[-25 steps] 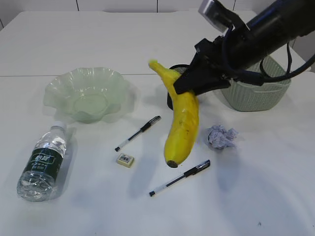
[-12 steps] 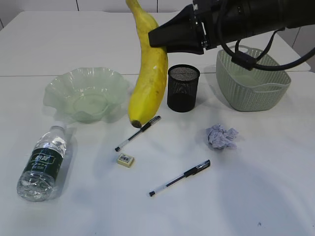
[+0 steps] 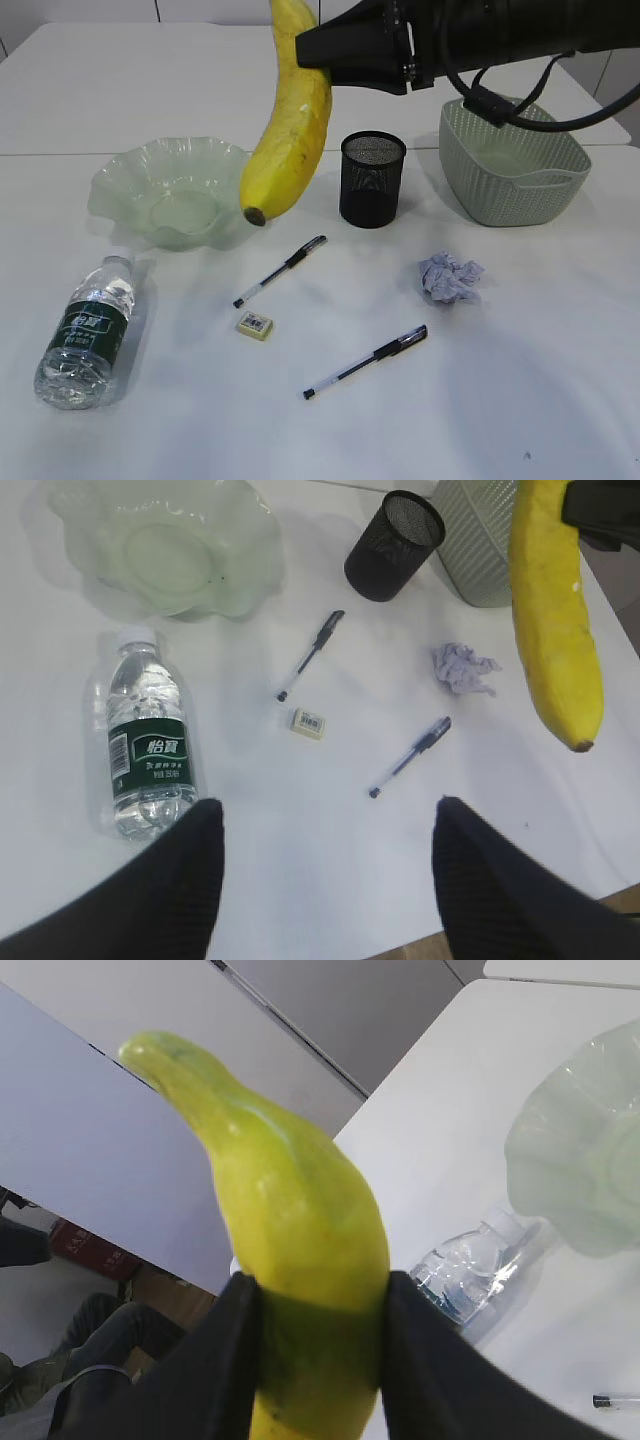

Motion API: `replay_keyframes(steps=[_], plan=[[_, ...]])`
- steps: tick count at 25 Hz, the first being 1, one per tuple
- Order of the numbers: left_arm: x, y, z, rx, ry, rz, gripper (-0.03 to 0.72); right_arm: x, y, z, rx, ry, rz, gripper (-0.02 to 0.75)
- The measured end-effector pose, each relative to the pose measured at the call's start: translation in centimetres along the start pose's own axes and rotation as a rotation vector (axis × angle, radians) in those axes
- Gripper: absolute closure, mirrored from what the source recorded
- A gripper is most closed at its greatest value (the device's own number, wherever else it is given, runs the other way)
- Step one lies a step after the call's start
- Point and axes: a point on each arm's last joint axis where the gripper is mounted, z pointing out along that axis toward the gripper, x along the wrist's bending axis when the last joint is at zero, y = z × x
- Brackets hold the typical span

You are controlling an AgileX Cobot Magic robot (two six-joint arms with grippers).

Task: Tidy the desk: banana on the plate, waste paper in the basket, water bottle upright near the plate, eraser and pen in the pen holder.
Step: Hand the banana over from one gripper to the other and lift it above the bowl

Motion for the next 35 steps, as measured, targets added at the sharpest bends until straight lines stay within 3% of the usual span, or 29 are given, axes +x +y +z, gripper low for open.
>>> replay_keyframes(steps=[10,14,18,25,29,35], plan=[[0.3,0.3,0.5,0.008,0.012,-0.004,0.224,0.0,0.0,0.0,-0.001,-0.002,0.001,0.498],[0.8,0.3,0.5,0.010,0.069,0.027,0.228,0.0,0.0,0.0,-0.001,-0.002,0.001,0.498],[1.3,0.5,0.6,0.006,0.126,0.102,0.233,-0.1,0.0,0.0,-0.003,-0.002,0.003,0.498],[2.3,1.9,3.2,0.054,0.133,0.261,0.241,0.3,0.1,0.4,-0.019,0.016,0.011,0.498],[3.0,2.9,5.4,0.087,0.113,0.321,0.242,0.6,0.0,0.8,-0.017,0.028,0.008,0.498],[2.7,4.0,7.0,0.026,0.034,0.396,0.273,1.0,-0.1,1.5,-0.007,0.041,0.001,0.498]])
